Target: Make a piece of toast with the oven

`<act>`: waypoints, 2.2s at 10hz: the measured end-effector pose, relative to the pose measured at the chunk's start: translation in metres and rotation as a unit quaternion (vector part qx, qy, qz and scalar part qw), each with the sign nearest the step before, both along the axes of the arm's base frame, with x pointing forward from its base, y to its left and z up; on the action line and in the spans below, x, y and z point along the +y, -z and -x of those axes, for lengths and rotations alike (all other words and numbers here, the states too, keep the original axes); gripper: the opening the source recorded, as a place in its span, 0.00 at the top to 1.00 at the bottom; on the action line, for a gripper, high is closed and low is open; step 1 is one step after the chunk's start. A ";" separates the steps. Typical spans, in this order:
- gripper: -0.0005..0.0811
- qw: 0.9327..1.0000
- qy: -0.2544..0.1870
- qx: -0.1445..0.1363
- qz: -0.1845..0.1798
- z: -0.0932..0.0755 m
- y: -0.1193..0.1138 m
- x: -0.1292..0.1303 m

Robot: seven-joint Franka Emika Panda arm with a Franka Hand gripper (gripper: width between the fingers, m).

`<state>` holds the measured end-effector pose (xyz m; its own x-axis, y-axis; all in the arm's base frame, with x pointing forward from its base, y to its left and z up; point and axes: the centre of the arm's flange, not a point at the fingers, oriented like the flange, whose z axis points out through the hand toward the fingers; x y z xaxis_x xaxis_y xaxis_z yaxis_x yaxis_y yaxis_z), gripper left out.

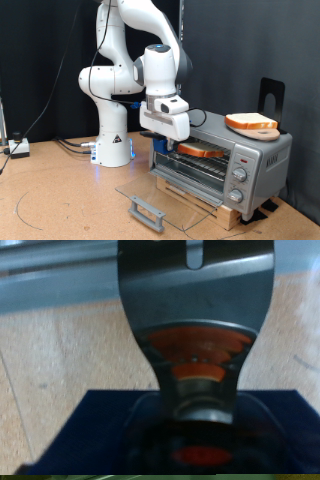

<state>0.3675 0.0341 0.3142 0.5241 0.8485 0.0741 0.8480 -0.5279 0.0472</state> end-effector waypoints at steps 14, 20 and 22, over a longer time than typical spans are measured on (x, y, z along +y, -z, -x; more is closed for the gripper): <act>0.51 0.988 0.054 -0.022 -0.146 0.005 -0.030 -0.112; 0.51 0.983 0.034 -0.020 -0.177 0.019 -0.089 -0.125; 0.51 0.963 0.084 0.027 -0.257 0.023 -0.092 -0.102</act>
